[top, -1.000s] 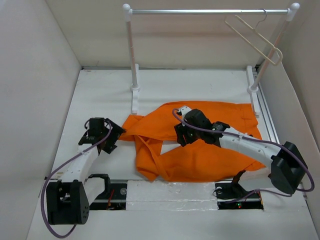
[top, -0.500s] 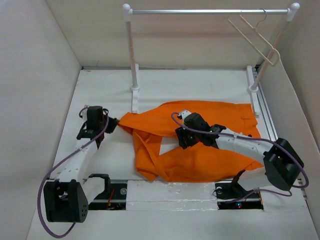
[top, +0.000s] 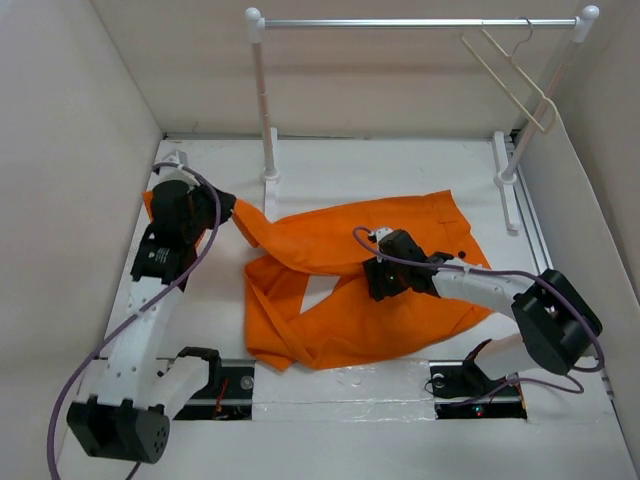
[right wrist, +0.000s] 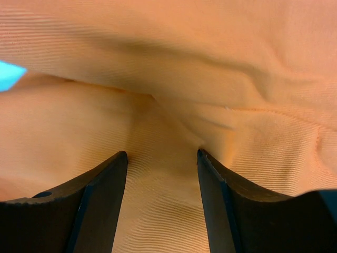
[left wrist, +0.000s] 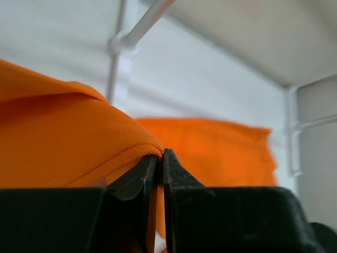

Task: Place the trousers on the hanger
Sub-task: Fold the trousers

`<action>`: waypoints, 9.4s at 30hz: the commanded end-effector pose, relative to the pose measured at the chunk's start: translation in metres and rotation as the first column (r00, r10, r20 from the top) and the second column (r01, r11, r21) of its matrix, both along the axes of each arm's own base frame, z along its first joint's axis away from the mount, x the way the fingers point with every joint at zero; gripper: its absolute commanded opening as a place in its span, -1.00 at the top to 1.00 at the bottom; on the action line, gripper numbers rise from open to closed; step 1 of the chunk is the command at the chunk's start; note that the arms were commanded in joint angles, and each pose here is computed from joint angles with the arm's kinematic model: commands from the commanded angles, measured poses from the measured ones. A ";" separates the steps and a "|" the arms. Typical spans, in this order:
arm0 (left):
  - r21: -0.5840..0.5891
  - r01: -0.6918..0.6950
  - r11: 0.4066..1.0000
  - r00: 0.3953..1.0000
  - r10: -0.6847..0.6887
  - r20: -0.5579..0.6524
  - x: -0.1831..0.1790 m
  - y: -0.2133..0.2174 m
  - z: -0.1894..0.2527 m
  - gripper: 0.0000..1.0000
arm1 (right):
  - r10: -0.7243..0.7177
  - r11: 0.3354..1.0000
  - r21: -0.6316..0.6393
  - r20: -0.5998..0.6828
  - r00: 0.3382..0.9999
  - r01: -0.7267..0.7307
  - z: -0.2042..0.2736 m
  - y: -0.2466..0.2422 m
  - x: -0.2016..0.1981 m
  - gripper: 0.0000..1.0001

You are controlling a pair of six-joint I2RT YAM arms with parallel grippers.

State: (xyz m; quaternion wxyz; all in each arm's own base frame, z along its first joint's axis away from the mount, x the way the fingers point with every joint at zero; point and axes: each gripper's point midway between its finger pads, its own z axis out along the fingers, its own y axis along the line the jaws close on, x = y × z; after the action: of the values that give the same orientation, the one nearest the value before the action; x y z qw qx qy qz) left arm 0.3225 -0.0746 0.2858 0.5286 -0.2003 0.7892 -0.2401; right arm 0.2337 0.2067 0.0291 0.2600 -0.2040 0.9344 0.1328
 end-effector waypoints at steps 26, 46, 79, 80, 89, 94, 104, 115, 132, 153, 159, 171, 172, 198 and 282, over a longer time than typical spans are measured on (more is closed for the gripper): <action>0.247 -0.358 0.900 0.888 0.410 -0.208 -0.014 0.089 -0.081 -0.27 | -0.709 0.704 0.080 0.116 0.695 0.705 0.046 -0.268 0.107 -0.80; 0.119 -0.384 0.916 0.868 0.402 -0.291 0.025 0.086 -0.114 -0.54 | -0.805 0.552 0.339 -0.020 0.593 0.761 0.046 -0.310 0.078 1.00; 0.353 -0.365 0.861 0.656 0.507 -0.559 0.086 0.133 -0.242 0.19 | -0.179 0.948 0.299 0.204 0.962 0.113 0.097 -0.068 0.007 -0.34; 0.353 -0.365 0.862 0.656 0.507 -0.559 0.086 0.133 -0.243 0.19 | -0.179 0.947 0.301 0.211 0.961 0.110 0.100 -0.067 0.008 -0.34; 0.417 -0.412 0.810 0.658 0.582 -0.479 0.121 0.161 -0.210 1.00 | -0.118 0.955 0.291 0.221 0.968 0.050 0.108 -0.044 0.019 -0.39; 0.478 -0.448 0.755 0.649 0.643 -0.407 0.171 0.182 -0.181 1.00 | -0.122 0.969 0.236 0.200 0.972 0.073 0.096 -0.041 0.043 -0.47; 0.400 -0.371 0.838 0.784 0.513 -0.348 0.182 0.159 -0.119 -0.56 | 0.103 0.961 0.229 0.221 0.970 -0.154 0.125 0.035 0.036 0.00; 0.237 -0.214 0.948 0.887 0.291 -0.360 0.016 0.069 -0.130 -0.12 | 0.434 0.853 0.259 0.130 0.891 -0.454 0.100 0.185 -0.042 -0.40; 0.213 -0.204 0.956 0.942 0.250 -0.223 -0.008 0.068 -0.071 -0.16 | 0.583 0.770 0.232 0.119 0.803 -0.594 0.108 0.249 -0.095 1.00; 0.269 -0.137 0.953 0.915 0.226 -0.334 -0.002 0.061 -0.107 -0.27 | 0.169 0.942 0.268 0.147 0.975 -0.204 0.109 0.025 0.037 0.16; 0.315 -0.159 0.936 0.917 0.259 -0.304 0.008 0.069 -0.085 -0.25 | 0.193 0.979 0.034 0.173 0.966 -0.202 0.140 0.038 0.052 -0.21; 0.176 -0.171 0.969 0.983 0.179 -0.031 0.011 0.052 0.065 -0.21 | 0.771 0.623 0.020 0.153 0.618 -0.782 0.116 0.172 -0.098 -0.27; 0.168 -0.171 0.971 0.985 0.175 -0.009 0.011 0.051 0.076 -0.21 | 0.786 0.607 0.011 0.137 0.602 -0.795 0.108 0.180 -0.104 -0.27; 0.140 -0.165 0.976 0.985 0.156 0.074 0.011 0.053 0.117 -0.21 | 0.501 0.794 0.008 0.557 0.662 -0.608 0.281 0.255 -0.032 1.00; 0.459 -0.026 0.888 0.824 0.279 -0.493 0.013 0.022 -0.158 1.00 | 0.344 0.889 0.230 0.233 0.910 -0.395 0.122 0.042 -0.025 -0.01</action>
State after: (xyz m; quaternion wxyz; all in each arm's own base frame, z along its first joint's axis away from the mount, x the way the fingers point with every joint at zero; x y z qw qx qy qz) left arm 0.3398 -0.0715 0.0796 0.2877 -0.1877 0.9385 0.0346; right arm 0.1951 0.2564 0.1414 0.3202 -0.3616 0.8211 0.3040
